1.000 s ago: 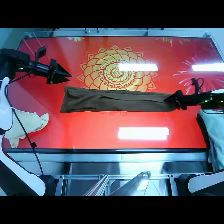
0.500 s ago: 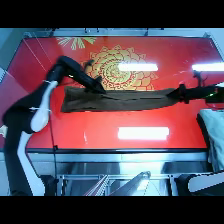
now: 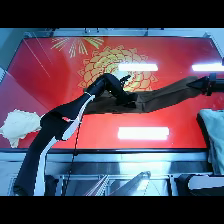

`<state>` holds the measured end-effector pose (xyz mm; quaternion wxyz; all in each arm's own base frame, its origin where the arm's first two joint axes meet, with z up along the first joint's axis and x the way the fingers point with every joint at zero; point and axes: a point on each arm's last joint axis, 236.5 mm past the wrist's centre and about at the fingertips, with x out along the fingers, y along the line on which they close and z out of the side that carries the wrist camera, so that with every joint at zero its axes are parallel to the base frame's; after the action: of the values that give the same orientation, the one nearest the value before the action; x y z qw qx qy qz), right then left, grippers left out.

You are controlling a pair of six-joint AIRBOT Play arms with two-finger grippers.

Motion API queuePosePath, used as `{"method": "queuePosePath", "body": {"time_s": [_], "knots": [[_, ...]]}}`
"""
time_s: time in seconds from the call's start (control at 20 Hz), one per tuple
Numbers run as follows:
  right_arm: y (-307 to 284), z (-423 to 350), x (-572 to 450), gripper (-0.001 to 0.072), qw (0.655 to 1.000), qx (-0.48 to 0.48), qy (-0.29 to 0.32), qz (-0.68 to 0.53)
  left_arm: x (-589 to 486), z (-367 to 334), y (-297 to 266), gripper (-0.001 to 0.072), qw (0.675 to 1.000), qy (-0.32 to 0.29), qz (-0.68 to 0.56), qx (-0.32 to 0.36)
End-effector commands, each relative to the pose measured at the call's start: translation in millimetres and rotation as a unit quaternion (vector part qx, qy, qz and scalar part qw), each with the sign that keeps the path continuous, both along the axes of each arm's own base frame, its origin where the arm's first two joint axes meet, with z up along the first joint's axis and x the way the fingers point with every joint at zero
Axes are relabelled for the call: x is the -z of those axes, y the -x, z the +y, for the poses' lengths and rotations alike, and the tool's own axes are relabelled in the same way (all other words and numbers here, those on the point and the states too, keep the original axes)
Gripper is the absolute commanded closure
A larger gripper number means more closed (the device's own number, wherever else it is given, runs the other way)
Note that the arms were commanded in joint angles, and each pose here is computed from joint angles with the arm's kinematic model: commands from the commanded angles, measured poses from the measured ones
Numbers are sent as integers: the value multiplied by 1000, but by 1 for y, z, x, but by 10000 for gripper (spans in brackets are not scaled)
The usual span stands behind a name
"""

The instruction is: Fold the shirts.

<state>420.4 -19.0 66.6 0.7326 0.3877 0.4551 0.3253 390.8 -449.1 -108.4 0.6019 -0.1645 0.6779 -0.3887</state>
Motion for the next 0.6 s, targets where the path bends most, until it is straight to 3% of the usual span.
{"method": "queuePosePath", "body": {"time_s": [0.0, 0.1, 0.25, 0.4, 0.55], "knots": [[10, 16, -39, 689, 997, -31, -70, -30, -31, -36, -7, 688, 995, 82, 22, -50], [8, 37, -74, 689, 990, -48, -119, -67, -75, -32, -16, 688, 991, 130, -4, -37], [2, 103, -110, 689, 982, -82, -125, -112, -177, 26, -50, 688, 980, 167, -107, -25], [-12, 205, -99, 689, 985, -103, -76, -116, -257, 120, -57, 688, 975, 153, -162, -25], [-16, 310, -22, 689, 989, -124, 24, -82, -272, 197, -35, 688, 982, 127, -139, -36]]}}
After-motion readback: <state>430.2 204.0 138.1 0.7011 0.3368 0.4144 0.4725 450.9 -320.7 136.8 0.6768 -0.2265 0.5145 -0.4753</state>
